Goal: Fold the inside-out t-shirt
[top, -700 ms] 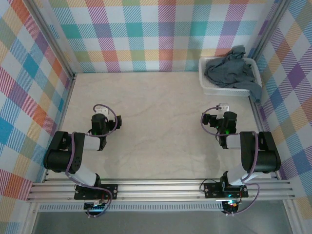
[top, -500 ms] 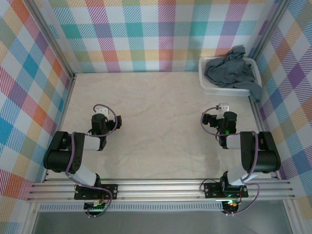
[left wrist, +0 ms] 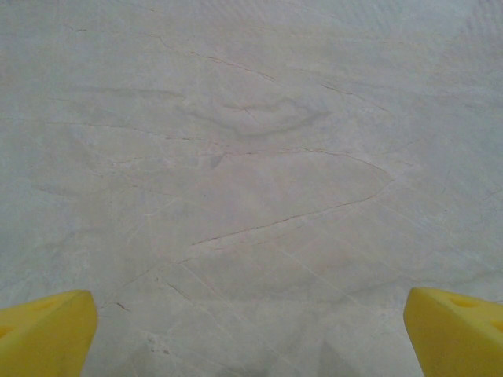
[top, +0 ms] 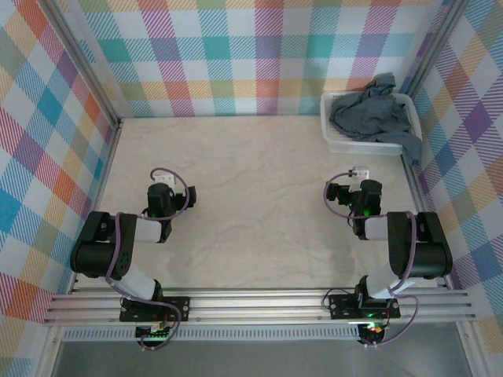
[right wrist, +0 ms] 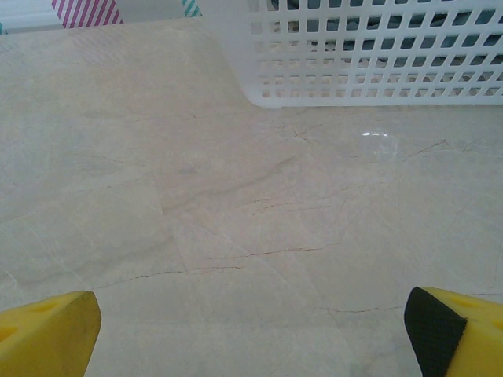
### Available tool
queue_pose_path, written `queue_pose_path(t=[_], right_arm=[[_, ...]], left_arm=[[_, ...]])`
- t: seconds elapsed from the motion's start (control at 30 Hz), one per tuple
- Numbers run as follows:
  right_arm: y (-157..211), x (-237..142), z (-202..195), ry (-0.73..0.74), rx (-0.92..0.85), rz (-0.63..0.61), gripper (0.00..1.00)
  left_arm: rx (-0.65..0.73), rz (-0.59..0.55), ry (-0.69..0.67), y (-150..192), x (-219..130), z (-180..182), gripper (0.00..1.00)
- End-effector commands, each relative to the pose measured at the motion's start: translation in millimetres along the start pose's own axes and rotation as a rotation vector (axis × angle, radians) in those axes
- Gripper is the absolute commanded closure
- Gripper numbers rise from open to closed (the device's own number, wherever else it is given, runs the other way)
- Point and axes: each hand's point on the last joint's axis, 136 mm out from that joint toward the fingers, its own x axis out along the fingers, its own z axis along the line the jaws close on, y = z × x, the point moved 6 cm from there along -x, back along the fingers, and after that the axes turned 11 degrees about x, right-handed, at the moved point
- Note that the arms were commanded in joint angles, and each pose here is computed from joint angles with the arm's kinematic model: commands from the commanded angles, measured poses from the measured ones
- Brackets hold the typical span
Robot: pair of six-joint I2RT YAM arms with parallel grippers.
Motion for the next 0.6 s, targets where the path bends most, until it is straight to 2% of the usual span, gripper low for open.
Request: queue_pose_path(t=[0.0,0.07,0.17,0.27,0.37,0.47,0.57], right_arm=[[-27.3,-7.5,3.8,0.020,0.009,-0.059,0.00],[-44.5,-19.1,7.8,0.048,0.038,-0.009,0.00],[-91.4,-39.9,17.9,0.132,0.263,0.112,0.00],[-133.9,-37.4,42.8,0.065,0.355,0.261,0.00],[-169.9,-11.7,48.1,0.099,0.389,0.309,0.00],[-194.4,26.7,34.3,0.208,0.380,0.260,0.00],[-201.8,71.1,10.5,0.319,0.366,0.260,0.00]], left_arm=[[0.008,-0.053,-0.001,-16.6,-0.2,4.3,0.00],[0.019,-0.048,-0.005,-24.8,-5.7,3.3,0.00],[0.018,-0.080,-0.061,-45.2,-32.7,6.3,0.00],[-0.105,-0.153,-0.047,-84.9,-68.3,6.9,0.00],[-0.160,-0.151,0.100,-120.5,-91.2,-17.7,0.00],[-0.090,-0.113,0.278,-141.8,-108.3,-61.3,0.00],[0.001,-0.084,0.401,-145.7,-121.2,-98.3,0.00]])
